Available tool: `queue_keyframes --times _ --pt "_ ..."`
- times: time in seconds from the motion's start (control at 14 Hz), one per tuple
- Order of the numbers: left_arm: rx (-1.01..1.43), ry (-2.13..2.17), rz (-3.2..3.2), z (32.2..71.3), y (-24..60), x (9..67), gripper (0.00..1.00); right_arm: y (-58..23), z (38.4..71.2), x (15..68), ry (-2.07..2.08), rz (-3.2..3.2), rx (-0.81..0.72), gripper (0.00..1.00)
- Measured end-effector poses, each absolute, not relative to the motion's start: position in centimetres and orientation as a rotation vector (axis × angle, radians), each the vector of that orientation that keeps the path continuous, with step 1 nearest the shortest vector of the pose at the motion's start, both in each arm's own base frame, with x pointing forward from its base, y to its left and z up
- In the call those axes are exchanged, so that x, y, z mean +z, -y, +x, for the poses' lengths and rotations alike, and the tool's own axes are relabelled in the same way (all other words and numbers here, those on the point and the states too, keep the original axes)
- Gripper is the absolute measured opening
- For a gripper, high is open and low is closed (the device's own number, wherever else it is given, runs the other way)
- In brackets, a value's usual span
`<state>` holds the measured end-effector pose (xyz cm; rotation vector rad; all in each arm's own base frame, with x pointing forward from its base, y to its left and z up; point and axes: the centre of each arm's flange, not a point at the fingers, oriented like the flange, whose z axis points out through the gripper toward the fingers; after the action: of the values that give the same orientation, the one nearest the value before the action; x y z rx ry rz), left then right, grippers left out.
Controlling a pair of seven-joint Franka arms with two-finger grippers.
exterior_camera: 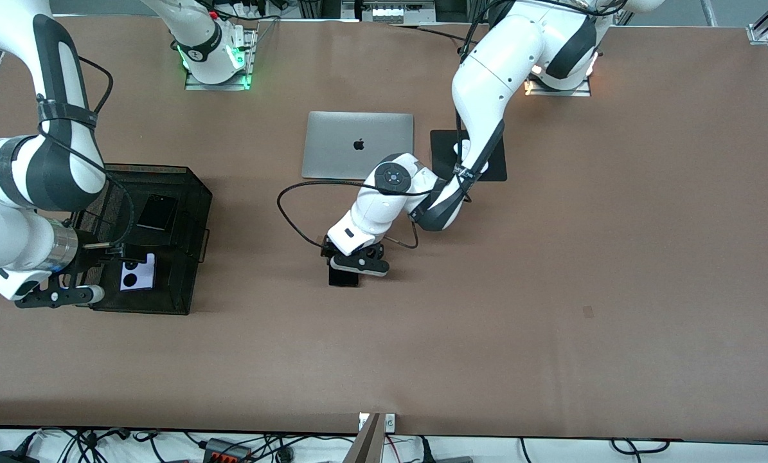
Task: Place phones with both arms
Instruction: 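Carry the tall black phone to the table center and release it with the left gripper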
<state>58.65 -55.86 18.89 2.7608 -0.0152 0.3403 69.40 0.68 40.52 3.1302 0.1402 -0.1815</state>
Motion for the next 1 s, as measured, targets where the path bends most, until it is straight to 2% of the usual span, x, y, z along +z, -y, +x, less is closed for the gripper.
queue_keyframes --times 0.21,0.64,1.0 --pt "0.353 0.024 2.768 58.7 55.8 18.9 0.78 -0.7 69.4 40.6 -0.141 3.130 -0.180 1.00" --pt "0.407 0.066 2.775 58.7 56.0 19.1 0.88 -0.8 69.4 40.6 -0.144 3.131 -0.179 1.00" --pt "0.418 0.063 2.787 60.0 55.2 20.5 0.88 -2.2 69.4 41.0 -0.174 3.135 -0.167 1.00"
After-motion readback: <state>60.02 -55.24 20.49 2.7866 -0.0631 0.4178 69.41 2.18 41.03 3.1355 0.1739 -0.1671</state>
